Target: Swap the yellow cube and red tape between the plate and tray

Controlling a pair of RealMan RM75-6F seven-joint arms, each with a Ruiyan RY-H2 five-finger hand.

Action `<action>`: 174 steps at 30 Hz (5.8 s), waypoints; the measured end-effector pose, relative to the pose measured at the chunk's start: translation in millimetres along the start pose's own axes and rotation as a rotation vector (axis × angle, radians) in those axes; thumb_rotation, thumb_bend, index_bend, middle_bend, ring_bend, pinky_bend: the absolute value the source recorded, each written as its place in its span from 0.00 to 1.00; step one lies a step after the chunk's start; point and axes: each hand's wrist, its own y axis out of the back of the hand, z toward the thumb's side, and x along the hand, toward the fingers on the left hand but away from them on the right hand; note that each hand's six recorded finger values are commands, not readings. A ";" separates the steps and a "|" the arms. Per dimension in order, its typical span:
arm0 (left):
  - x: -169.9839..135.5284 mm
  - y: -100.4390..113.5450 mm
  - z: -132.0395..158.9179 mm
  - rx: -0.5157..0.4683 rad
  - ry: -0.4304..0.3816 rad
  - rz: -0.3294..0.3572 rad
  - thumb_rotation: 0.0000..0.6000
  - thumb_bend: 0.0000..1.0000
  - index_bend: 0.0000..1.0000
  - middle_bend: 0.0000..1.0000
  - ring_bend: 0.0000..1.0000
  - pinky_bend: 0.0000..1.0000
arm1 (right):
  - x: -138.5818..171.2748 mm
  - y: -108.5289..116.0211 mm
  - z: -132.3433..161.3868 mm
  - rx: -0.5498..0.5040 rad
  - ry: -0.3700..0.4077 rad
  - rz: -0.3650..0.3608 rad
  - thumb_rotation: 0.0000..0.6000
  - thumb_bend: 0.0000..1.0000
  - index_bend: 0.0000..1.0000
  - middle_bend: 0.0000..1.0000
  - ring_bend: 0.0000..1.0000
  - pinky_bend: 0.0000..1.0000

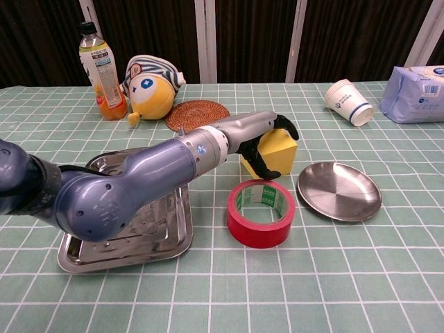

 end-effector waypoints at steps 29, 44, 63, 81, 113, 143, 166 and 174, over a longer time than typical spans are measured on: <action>-108.4 112.4 -46.8 0.069 -0.074 0.208 1.00 0.53 0.40 0.35 0.37 0.49 | 1.3 -2.1 0.8 -0.022 -0.008 -0.002 1.00 0.02 0.00 0.00 0.00 0.00; -231.6 67.4 -154.8 0.089 0.068 0.052 1.00 0.34 0.38 0.22 0.23 0.40 | 2.2 -8.3 4.1 -0.006 -0.010 0.004 1.00 0.02 0.00 0.00 0.00 0.00; -220.6 44.7 -159.6 -0.014 0.022 0.188 1.00 0.00 0.30 0.01 0.00 0.09 | 2.2 -8.2 3.9 -0.013 -0.007 0.009 1.00 0.02 0.00 0.00 0.00 0.00; -350.5 115.2 -144.6 0.180 0.149 0.563 1.00 0.00 0.25 0.01 0.00 0.09 | -20.8 -50.6 86.8 0.062 0.374 0.228 1.00 0.02 0.00 0.00 0.00 0.00; -387.8 131.5 -155.9 0.153 0.247 0.612 1.00 0.00 0.24 0.01 0.00 0.09 | -41.3 -140.4 300.2 0.152 0.772 0.477 1.00 0.02 0.00 0.00 0.00 0.00; -386.3 133.0 -160.4 0.092 0.258 0.636 1.00 0.01 0.23 0.00 0.00 0.10 | -55.5 -154.0 294.0 0.174 0.753 0.417 1.00 0.17 0.32 0.33 0.44 0.19; -394.7 142.7 -162.9 0.104 0.283 0.685 1.00 0.01 0.23 0.00 0.00 0.10 | -112.6 -93.5 222.0 0.154 0.528 0.324 1.00 0.18 0.32 0.33 0.44 0.19; -392.5 141.0 -164.4 0.109 0.291 0.676 1.00 0.01 0.23 0.00 0.00 0.10 | -114.8 -96.0 205.8 0.172 0.502 0.352 1.00 0.18 0.32 0.33 0.44 0.19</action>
